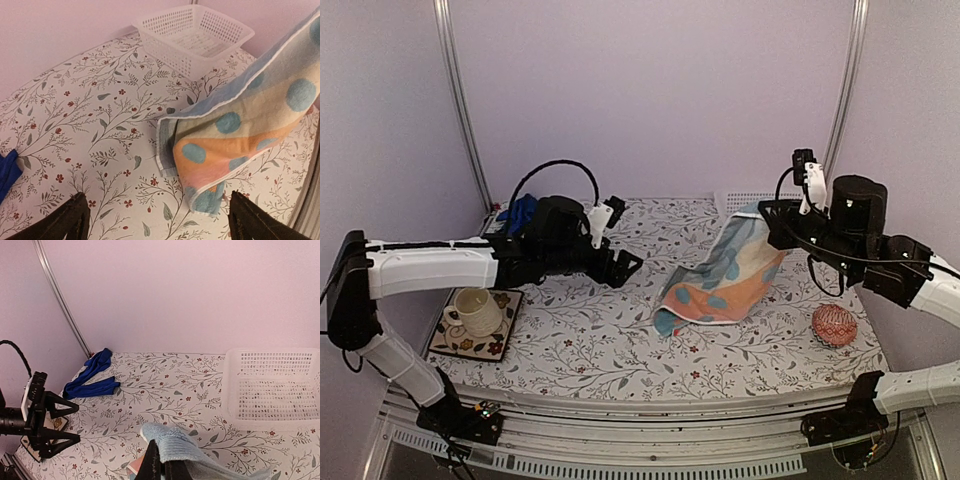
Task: Roll the towels
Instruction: Pass from the left arm to the right, then pick up the towel from the center of the board.
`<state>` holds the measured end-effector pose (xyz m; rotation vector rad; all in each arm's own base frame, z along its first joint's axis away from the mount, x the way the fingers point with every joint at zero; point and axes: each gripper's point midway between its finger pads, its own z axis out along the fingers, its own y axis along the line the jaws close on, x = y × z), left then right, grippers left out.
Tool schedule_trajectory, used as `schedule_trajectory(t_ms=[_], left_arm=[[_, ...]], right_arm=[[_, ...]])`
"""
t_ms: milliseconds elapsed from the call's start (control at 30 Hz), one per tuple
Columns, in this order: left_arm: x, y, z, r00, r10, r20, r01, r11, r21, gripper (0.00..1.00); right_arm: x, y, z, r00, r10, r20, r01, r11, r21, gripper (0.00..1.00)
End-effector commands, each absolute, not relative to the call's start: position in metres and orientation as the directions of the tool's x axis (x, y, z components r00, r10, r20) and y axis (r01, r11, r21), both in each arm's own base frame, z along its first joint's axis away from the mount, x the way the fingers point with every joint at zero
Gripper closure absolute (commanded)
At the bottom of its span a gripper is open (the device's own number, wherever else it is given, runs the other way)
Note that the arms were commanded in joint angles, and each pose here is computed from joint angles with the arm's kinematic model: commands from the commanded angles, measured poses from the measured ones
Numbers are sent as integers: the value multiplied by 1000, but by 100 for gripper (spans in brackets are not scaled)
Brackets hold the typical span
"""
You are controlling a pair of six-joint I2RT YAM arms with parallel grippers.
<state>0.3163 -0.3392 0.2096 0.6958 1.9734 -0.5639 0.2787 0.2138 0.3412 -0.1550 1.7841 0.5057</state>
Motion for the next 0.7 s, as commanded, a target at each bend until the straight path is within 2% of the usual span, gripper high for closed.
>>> schedule_trajectory(t_ms=[0,400,667], left_arm=[[328,-356,171,-349,357,-867,728,685,-11,3],[349,-420,97,-428,400,-811,788,605,-117,26],[354,-437,63,-474,411,-779,793,584,-174,33]], right_arm=[[273,209,346,-295,118,-948,-378,897,229,98],[258,184,354,-282,125,-951,-352,909,224,98],[258,174,343,-282,113,-953,-316,927,203,98]])
